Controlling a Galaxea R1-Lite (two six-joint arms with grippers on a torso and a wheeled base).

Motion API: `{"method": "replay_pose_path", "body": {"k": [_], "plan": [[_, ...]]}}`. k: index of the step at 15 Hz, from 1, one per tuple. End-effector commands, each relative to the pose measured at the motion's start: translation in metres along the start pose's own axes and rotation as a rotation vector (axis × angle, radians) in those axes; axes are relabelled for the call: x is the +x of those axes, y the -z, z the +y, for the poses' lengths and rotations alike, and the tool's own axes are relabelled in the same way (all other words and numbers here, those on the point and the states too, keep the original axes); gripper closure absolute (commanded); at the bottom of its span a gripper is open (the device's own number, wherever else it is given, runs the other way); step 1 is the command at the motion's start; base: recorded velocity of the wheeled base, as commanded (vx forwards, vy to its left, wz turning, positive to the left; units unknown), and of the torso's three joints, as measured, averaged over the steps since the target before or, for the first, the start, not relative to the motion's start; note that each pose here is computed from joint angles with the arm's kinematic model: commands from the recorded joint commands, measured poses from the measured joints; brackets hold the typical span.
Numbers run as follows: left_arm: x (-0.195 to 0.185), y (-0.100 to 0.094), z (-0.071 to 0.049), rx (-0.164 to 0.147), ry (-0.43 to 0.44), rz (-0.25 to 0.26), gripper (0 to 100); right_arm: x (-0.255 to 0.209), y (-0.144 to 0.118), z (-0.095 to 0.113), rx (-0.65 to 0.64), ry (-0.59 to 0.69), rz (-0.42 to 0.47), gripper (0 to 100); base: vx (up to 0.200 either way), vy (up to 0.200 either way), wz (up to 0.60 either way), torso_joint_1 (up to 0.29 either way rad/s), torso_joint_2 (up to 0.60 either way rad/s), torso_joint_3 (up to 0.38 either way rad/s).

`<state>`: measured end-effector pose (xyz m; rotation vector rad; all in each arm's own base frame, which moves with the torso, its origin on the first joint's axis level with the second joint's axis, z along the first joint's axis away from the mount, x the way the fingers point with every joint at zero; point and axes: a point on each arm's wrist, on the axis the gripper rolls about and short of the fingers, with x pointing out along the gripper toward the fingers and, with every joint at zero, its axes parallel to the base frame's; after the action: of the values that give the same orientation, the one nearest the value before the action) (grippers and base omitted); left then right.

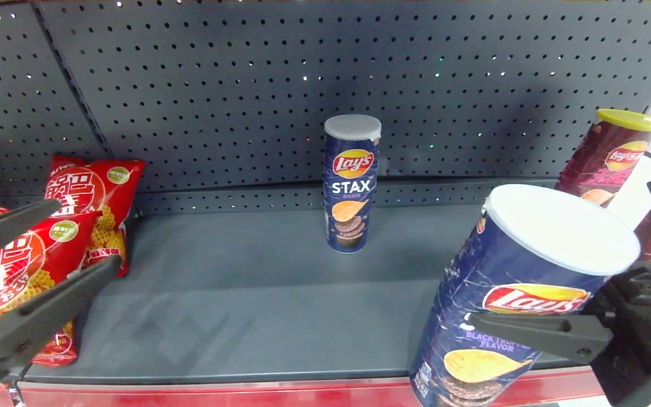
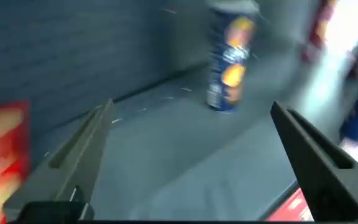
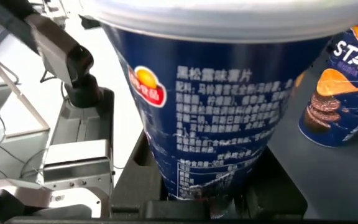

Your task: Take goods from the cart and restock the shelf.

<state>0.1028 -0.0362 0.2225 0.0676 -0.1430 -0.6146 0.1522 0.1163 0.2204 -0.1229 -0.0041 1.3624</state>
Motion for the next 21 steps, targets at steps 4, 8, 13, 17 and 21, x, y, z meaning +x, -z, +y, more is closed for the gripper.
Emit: {"method": "replay_pose_path", "body": {"k": [4,8,13,17,21], "plan": [[0.144,0.026,0.062,0.099,0.253,0.068,0,0.002,-0.009,-0.004,0.005,0.007,-0.02,100,0.0,0.0,0.0,0.0,0.0,0.0],[0.201,0.049,0.046,0.087,0.368,0.05,0,0.002,-0.001,-0.002,0.027,0.015,0.002,100,0.0,0.0,0.0,0.0,0.0,0.0],[0.228,0.055,0.035,0.059,0.427,0.029,0,-0.002,0.003,-0.006,0.039,0.05,0.012,100,0.0,0.0,0.0,0.0,0.0,0.0],[0.243,0.069,0.037,0.03,0.43,0.04,0,0.0,0.004,-0.01,0.043,0.055,0.018,100,0.0,0.0,0.0,0.0,0.0,0.0],[0.256,0.073,0.034,0.025,0.472,0.029,0,0.001,0.007,-0.011,0.053,0.056,0.028,100,0.0,0.0,0.0,0.0,0.0,0.0]]}}
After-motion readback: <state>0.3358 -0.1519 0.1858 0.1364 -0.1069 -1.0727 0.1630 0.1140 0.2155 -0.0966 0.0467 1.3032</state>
